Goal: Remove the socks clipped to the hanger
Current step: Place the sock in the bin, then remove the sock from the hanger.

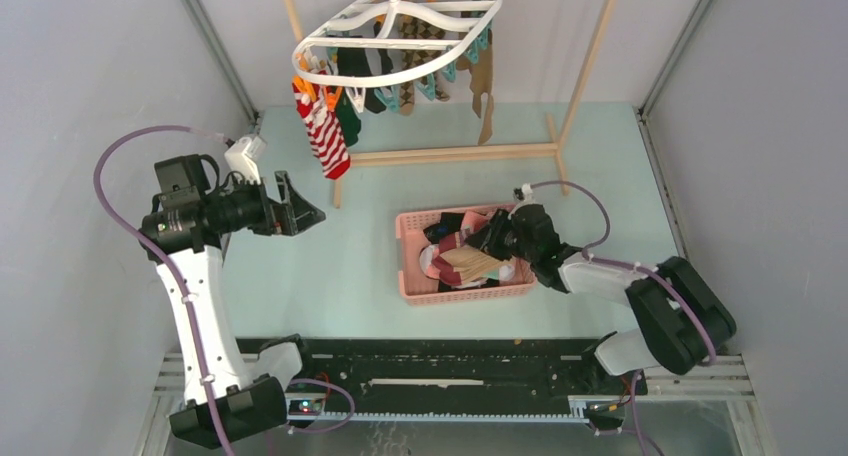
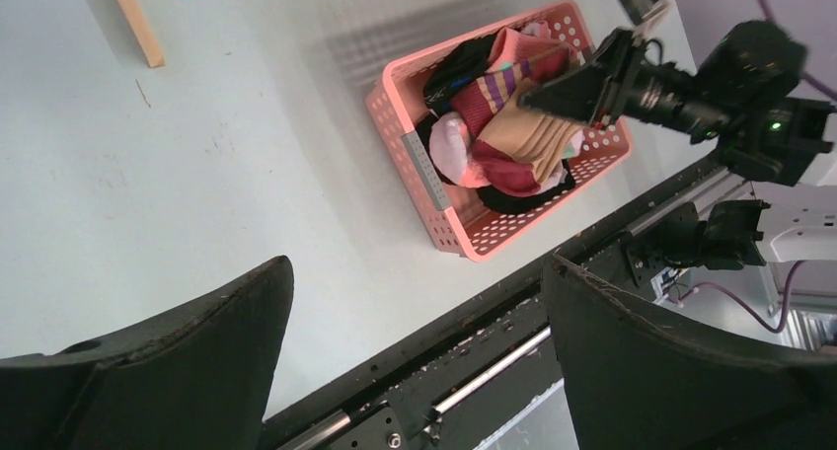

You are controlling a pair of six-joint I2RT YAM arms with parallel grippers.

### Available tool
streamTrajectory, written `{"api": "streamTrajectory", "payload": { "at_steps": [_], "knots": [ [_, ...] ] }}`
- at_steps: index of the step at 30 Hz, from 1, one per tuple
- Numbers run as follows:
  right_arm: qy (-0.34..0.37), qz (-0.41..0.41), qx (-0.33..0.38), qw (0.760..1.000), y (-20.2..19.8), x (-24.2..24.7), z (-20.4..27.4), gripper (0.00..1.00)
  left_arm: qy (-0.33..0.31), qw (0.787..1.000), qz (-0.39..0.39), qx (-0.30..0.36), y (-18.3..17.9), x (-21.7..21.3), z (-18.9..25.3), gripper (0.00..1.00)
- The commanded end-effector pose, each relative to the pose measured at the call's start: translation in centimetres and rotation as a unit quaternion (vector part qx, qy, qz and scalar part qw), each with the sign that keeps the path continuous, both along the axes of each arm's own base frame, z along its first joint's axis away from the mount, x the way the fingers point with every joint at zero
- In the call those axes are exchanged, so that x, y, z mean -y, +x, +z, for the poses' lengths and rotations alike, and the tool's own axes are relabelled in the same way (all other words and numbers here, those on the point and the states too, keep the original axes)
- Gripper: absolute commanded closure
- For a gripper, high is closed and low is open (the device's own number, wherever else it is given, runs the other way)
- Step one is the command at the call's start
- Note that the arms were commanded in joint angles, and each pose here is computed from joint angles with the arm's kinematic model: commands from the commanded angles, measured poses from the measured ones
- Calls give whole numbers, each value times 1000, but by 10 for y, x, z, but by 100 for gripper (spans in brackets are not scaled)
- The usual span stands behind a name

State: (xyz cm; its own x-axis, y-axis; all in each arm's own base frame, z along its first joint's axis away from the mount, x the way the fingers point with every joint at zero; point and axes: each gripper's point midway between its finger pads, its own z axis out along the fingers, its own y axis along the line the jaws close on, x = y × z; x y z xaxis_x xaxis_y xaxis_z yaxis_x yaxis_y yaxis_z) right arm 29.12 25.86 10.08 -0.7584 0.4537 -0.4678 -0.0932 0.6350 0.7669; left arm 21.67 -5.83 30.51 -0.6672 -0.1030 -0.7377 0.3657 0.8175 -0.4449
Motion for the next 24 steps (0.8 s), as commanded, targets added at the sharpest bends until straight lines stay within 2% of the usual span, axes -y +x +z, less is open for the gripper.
{"api": "streamTrajectory", "payload": {
  "at_steps": [1,3,5,9,14,21,24],
  "knots": [
    [-42,-52,-27,997,5,23,-39,67,5,999,1,40,6,-5,21,0],
    [-45,-69,-12,997,9,26,-33,64,3,999,7,39,9,-8,21,0],
    [-50,-76,29,995,8,20,-11,56,1,999,18,37,14,-13,19,0],
    [-66,-80,114,988,4,4,47,40,3,997,58,46,29,-27,19,0],
    [-75,-80,204,973,0,-21,116,27,-10,994,93,58,51,-37,27,0],
    [-102,-12,304,947,32,-118,178,13,-21,993,113,39,50,-42,20,0],
    [-100,18,343,934,50,-171,196,2,-16,990,134,31,45,-53,17,0]
  ]
}}
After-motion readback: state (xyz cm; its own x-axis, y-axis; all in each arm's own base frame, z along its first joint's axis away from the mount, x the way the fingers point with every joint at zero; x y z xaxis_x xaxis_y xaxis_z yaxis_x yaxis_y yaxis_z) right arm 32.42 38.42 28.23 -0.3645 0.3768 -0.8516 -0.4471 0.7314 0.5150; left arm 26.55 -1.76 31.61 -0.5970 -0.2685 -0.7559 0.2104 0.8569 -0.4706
